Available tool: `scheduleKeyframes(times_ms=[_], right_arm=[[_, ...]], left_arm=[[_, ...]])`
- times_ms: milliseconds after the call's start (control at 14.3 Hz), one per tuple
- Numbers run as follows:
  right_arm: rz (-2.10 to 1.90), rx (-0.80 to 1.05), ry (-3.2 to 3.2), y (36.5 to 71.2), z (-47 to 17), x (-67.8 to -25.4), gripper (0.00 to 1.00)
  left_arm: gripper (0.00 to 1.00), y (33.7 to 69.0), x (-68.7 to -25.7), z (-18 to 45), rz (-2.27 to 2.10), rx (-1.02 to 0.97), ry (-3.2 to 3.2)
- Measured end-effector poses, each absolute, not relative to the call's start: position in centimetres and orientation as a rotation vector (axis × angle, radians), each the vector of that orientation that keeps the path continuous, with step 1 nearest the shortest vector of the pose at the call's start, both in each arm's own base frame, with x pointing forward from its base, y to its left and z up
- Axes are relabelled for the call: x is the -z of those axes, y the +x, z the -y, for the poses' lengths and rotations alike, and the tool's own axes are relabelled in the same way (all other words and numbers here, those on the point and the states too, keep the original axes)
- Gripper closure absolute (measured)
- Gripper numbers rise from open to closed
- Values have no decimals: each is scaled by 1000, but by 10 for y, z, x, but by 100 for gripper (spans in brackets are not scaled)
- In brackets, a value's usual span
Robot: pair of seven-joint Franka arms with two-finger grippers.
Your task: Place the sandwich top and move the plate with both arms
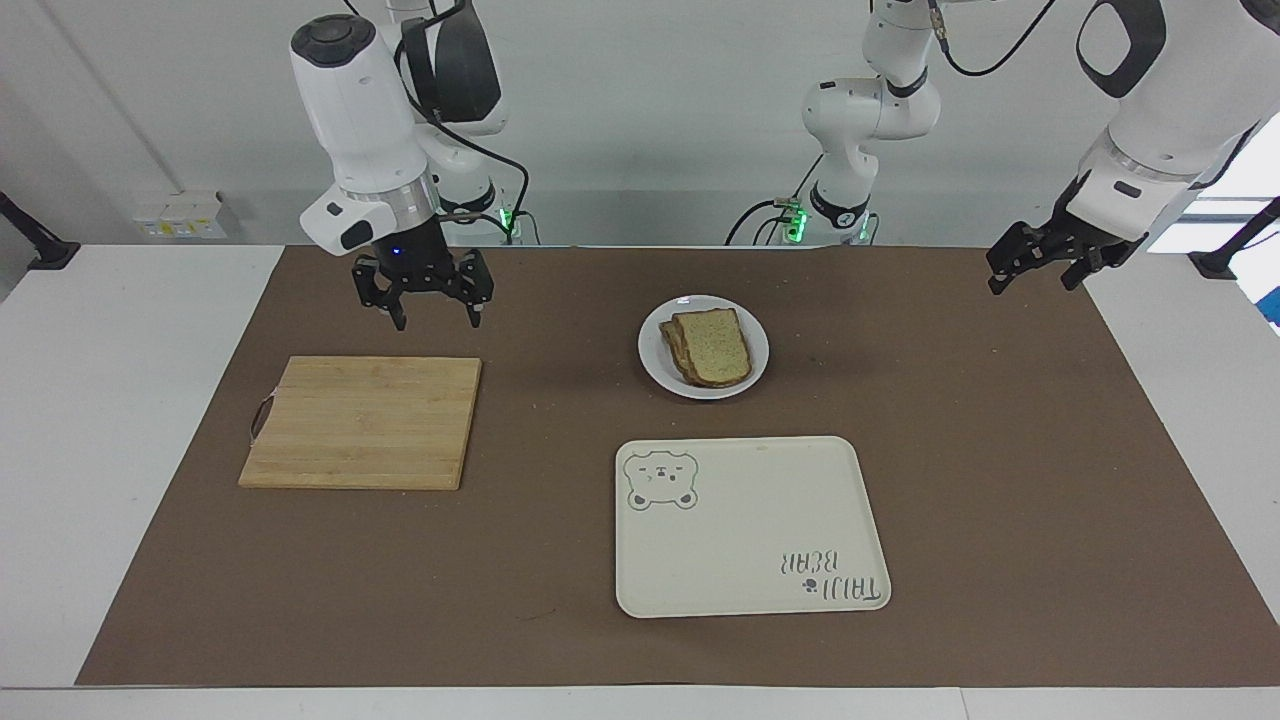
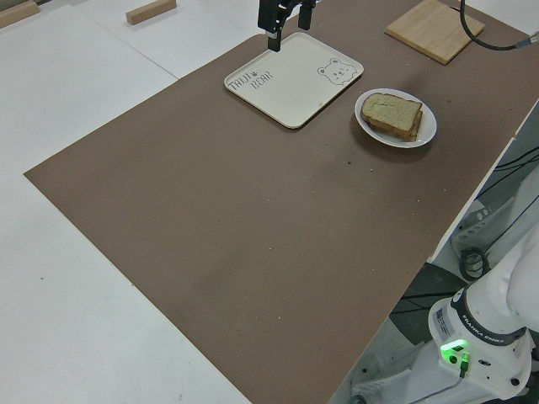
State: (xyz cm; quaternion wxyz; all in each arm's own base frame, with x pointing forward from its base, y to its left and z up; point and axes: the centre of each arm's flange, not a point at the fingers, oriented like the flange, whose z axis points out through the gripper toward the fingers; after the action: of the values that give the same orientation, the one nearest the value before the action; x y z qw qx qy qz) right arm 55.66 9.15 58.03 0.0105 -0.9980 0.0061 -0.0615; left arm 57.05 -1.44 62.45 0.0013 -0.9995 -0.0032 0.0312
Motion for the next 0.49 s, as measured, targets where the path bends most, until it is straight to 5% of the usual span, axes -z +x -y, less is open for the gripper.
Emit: scheduleKeyframes(times_ms=[488], right_arm=[[-264, 229, -3108, 556, 0, -638, 0]], left_arm=[[0, 557, -626, 16, 29, -167, -3171]])
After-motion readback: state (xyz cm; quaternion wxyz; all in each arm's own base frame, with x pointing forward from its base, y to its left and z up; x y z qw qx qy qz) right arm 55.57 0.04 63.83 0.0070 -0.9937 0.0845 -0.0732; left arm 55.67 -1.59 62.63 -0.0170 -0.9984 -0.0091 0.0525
